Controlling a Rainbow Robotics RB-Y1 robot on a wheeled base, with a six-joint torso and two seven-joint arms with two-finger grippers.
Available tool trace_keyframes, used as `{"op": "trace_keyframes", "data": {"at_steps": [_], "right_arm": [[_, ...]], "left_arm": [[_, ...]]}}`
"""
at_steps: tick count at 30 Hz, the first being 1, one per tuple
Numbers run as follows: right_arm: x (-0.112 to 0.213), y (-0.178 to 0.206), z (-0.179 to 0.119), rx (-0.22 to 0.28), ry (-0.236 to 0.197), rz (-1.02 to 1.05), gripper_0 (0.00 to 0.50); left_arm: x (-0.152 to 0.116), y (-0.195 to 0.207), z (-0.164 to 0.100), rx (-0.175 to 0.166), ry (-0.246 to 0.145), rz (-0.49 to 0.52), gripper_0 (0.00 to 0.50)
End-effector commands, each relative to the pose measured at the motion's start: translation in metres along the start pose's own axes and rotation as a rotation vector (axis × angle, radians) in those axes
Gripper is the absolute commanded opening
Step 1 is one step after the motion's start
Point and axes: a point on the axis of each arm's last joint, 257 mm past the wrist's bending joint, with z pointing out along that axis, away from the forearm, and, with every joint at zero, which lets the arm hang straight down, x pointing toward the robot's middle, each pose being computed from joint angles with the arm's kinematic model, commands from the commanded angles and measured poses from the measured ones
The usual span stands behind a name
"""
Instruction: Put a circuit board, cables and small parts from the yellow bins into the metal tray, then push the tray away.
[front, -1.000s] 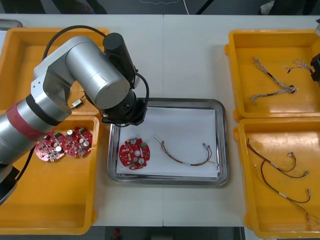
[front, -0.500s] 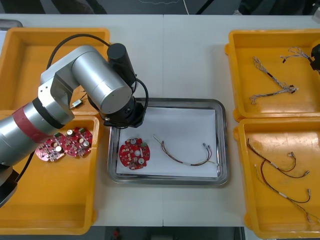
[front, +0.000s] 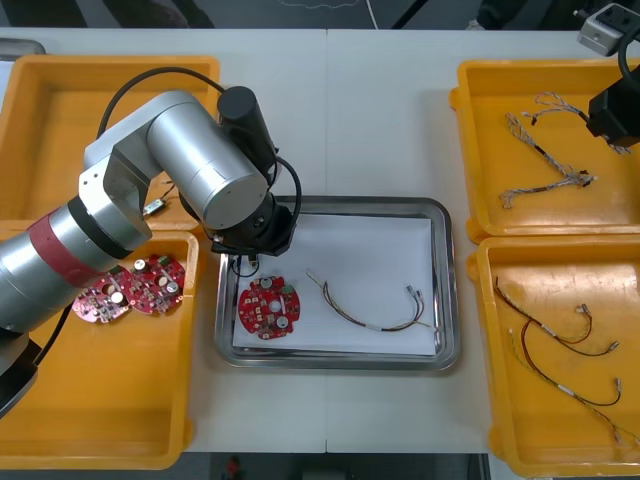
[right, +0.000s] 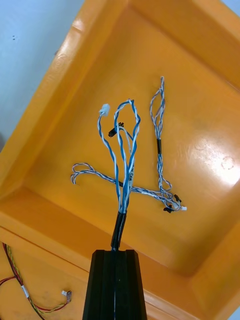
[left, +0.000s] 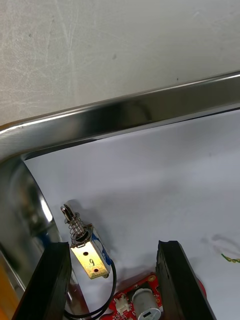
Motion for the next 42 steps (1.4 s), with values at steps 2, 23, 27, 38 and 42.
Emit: {"op": "trace_keyframes", "data": {"at_steps": [2,23,27,38,42], "right_arm": [[-0.017,0.016,-0.010,0.015,-0.028,-0.128,0.000],[-0.059,0.119,-0.006,-0.128,-0.132,-0.406,0.000],[-0.066,0.145,-0.005,-0.142,-0.144,-0.478,0.000],[-0.065,0.221,0.009,-0.196,-0.122,-0.683,0.000],[-0.065,0.240,0.018,-0.211,-0.121,-0.735,0.000]], "left_arm": [[-0.018,-0.029,-0.029,0.036,-0.059,0.033,0.500],[-0.052,0.043,-0.124,0.001,-0.094,-0.105,0.500],[-0.066,0.062,-0.138,0.014,-0.134,-0.138,0.500],[-0.091,0.145,-0.164,-0.064,-0.210,-0.183,0.500],[-0.091,0.170,-0.164,-0.106,-0.203,-0.188,0.500]]}}
